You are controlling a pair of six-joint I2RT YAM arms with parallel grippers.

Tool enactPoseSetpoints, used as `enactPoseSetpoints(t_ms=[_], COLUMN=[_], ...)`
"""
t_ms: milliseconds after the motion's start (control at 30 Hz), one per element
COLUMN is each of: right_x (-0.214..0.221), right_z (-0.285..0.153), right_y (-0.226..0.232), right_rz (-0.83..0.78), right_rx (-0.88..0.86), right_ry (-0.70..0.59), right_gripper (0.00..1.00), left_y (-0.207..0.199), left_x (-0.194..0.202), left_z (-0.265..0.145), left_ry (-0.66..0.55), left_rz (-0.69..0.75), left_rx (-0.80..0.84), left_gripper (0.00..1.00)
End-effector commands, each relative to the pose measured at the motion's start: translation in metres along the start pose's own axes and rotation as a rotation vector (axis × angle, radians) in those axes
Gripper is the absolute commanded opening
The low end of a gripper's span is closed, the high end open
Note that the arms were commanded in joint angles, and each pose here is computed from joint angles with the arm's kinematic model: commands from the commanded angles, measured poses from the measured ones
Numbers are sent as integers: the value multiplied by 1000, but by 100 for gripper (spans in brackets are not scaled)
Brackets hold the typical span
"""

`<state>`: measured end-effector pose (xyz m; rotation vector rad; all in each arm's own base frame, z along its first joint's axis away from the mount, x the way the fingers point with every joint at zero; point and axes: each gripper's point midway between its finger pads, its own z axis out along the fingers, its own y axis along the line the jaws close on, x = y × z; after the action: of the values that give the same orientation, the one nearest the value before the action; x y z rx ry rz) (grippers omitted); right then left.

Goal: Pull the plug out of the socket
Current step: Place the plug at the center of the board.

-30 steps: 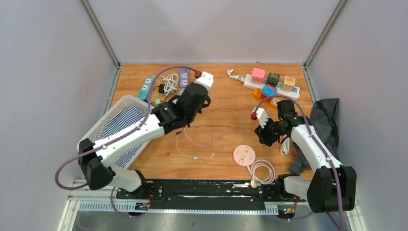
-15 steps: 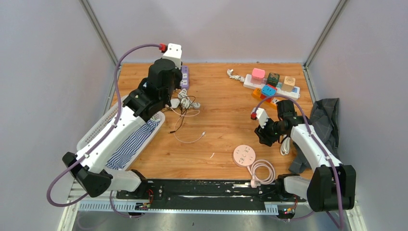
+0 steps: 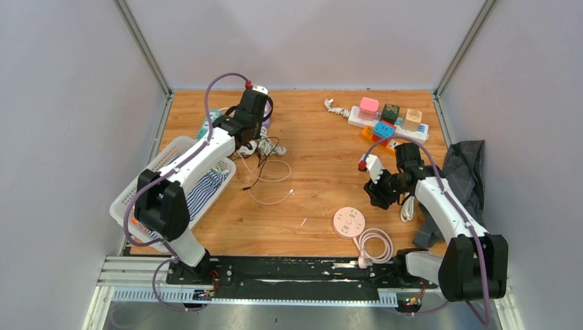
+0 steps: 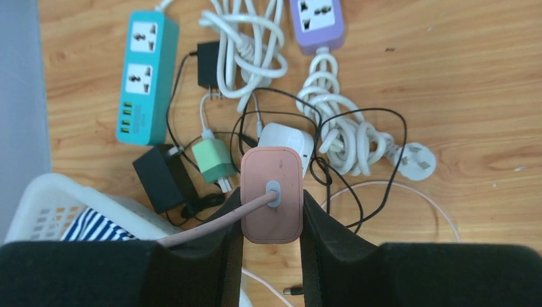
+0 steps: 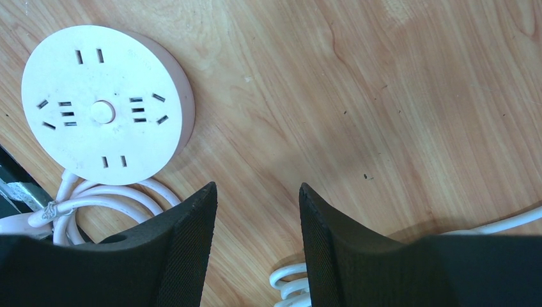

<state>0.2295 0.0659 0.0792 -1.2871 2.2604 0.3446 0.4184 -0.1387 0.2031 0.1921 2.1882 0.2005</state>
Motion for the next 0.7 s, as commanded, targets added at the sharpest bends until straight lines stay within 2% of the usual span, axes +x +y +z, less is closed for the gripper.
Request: enactPoseSetpoints(t_ms=[0,67,167,233,267,333,400,533,667], right_x=[8,8,9,10,10,9,9,9,9], right_z=[3,3,3,4,4,3,3,2,3], right_y=[4,4,4,4,4,4,4,4,4], right_rz=[7,7,9,11,11,10,11,13,13], right_rx=[-19,-19,-19,-21,-20,-19,-18,-19,-21], right_ry=[14,13,15,18,18,16,13,11,10], right_gripper=[52,52,52,52,52,53,52,52,52], left_y=[-2,-1,3,5,5,5,5,2,-18], left_x=[17,20,23,26,27,28,28,25,17], left_z=[16,18,21,24,25,25,24,20,7], left_ry=[86,102,111,121,125,129,127,119,102], left_rz=[-17,-11,-8,-8,-6,-3,-3,-18,-52], left_rx=[30,27,13,12,13,17,20,44,176], left_gripper=[6,8,25,50,67,81,88,90,90])
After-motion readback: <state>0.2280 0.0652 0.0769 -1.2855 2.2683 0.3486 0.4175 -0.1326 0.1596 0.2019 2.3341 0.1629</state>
